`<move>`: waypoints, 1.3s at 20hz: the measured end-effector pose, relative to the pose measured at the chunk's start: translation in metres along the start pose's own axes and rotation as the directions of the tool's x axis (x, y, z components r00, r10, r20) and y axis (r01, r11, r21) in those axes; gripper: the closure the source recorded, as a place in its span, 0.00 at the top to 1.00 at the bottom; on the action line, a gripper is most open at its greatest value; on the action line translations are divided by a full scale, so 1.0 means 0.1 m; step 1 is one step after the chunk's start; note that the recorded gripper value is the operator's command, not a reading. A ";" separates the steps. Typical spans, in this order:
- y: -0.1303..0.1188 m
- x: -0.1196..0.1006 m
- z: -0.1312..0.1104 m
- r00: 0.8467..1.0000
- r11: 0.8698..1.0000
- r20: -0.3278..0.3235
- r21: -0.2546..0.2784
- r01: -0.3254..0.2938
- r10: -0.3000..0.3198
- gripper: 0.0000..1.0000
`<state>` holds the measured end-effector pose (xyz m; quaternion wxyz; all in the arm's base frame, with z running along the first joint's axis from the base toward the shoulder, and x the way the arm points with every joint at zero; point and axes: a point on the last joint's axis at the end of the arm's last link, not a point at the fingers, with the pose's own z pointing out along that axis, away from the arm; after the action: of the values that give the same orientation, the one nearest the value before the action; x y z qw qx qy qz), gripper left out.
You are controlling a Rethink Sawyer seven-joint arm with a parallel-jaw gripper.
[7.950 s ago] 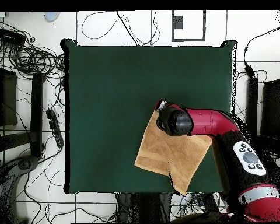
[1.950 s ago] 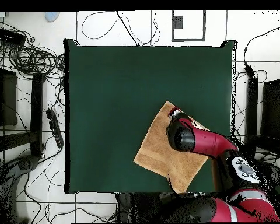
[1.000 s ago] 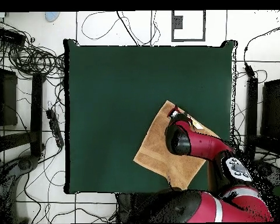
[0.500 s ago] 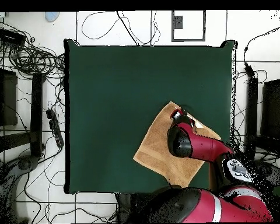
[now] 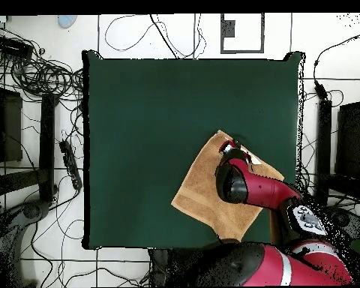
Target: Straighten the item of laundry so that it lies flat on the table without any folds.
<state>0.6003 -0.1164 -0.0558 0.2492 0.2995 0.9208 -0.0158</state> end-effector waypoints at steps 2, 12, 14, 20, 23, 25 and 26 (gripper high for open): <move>-0.01 0.00 0.00 1.000 1.000 -0.003 -0.006 -0.006 0.006 0.00; 0.05 -0.04 -0.05 0.998 0.999 -0.058 -0.005 -0.034 0.034 0.00; 0.11 -0.05 -0.06 0.996 0.999 -0.083 -0.008 -0.042 0.041 0.00; 0.34 -0.14 -0.15 0.984 0.998 -0.166 -0.023 -0.066 0.061 0.00; 0.43 -0.18 -0.16 0.981 0.997 -0.186 -0.031 -0.070 0.063 0.00; 0.50 -0.23 -0.16 0.979 0.997 -0.194 -0.039 -0.073 0.064 0.00; 0.52 -0.25 -0.16 0.979 0.996 -0.194 -0.042 -0.074 0.065 0.00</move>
<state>0.6401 -0.0847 -0.0240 0.1665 0.3254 0.9297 0.0448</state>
